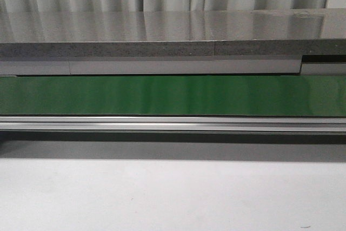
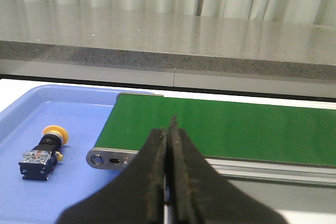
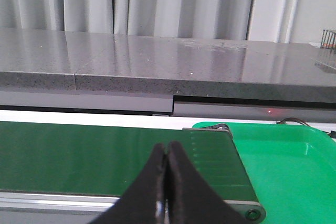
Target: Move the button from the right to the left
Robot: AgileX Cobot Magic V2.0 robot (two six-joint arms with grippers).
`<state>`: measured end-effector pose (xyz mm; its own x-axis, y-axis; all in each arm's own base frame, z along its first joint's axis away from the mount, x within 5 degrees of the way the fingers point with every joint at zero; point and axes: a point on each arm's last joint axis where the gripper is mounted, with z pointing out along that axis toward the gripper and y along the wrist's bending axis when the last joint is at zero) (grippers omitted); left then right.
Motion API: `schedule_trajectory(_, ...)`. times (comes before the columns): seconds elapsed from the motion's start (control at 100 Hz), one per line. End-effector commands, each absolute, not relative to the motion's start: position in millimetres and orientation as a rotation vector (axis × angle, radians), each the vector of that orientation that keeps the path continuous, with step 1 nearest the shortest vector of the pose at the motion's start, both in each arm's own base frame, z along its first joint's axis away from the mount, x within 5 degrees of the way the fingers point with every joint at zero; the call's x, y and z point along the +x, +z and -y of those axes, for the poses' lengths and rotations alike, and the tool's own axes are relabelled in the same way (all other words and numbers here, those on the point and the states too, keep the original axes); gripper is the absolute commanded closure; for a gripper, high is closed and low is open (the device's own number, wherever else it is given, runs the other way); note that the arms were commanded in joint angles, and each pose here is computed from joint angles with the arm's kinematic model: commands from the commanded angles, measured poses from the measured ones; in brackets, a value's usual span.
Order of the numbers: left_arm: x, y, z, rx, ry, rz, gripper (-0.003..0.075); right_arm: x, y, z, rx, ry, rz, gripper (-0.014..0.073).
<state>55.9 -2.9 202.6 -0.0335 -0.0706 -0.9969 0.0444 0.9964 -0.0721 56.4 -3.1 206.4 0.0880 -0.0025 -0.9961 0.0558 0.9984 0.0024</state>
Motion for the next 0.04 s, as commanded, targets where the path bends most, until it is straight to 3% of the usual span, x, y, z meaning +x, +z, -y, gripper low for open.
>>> schedule_trajectory(0.0,55.4,196.6,2.9,-0.027,-0.107,-1.535,0.0741,53.0,218.2,2.1,0.024,-0.050,-1.381,0.0661)
schedule_trajectory(0.03,55.4,196.6,2.9,-0.027,-0.107,-1.535,0.0741,53.0,218.2,2.1,0.024,-0.050,-1.381,0.0661)
